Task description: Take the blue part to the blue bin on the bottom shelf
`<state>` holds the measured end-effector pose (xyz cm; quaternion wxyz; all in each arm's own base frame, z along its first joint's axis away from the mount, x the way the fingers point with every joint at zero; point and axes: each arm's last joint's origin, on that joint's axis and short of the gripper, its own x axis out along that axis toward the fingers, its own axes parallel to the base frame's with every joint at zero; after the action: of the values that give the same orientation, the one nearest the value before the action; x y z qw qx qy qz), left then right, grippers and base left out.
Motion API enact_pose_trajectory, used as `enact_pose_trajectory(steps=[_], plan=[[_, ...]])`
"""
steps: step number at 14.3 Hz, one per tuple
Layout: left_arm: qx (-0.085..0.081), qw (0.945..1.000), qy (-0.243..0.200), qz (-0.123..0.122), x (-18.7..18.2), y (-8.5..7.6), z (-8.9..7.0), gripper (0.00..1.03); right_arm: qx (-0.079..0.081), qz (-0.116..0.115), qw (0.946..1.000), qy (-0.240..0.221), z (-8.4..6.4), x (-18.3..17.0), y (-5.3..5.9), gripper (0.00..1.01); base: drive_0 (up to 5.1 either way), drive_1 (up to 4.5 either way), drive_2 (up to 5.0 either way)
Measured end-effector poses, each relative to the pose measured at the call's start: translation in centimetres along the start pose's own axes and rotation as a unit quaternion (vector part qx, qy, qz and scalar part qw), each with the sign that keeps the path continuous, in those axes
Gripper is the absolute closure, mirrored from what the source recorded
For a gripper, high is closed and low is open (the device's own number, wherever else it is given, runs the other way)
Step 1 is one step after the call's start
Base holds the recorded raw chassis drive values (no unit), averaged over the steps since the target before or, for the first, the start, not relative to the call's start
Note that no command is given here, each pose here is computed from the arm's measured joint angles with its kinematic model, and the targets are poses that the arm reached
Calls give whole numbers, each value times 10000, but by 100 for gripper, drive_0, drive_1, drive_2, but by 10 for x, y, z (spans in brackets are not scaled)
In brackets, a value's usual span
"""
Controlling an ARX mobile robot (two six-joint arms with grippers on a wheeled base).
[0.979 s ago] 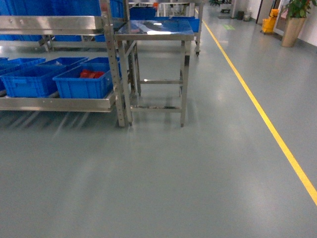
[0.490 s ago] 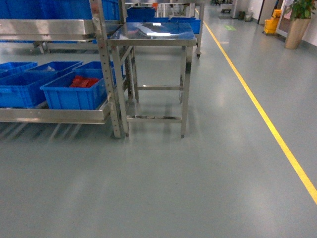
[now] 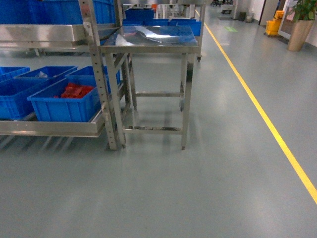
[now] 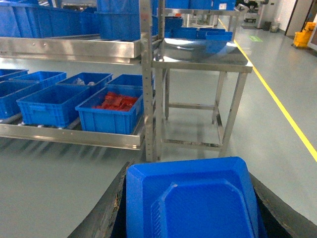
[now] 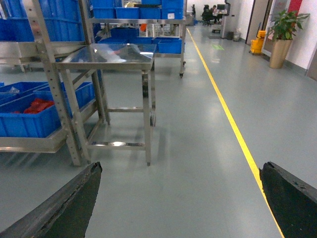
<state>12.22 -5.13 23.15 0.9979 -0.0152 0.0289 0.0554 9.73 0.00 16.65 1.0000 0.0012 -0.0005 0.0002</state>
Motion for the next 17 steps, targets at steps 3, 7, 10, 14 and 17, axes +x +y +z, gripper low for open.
enact_pose_trajectory(steps=[3,7,10,14,17], plan=[[2,10000,3,0,0,0,0,59,0,-2,10000,-4,0,0,0,3,13,425,-399],[1,10000,2,-2,0,0,0,59,0,0,10000,0,0,0,0,3,10,422,-402],[12,10000,17,-1,0,0,0,59,0,0,10000,0,0,0,0,3,6,419,-408],[1,10000,2,0,0,0,0,59,0,0,10000,-2,0,0,0,3,-1,412,-415],[-3,10000,-4,-2,0,0,0,59,0,0,10000,0,0,0,0,3,2,415,-412]])
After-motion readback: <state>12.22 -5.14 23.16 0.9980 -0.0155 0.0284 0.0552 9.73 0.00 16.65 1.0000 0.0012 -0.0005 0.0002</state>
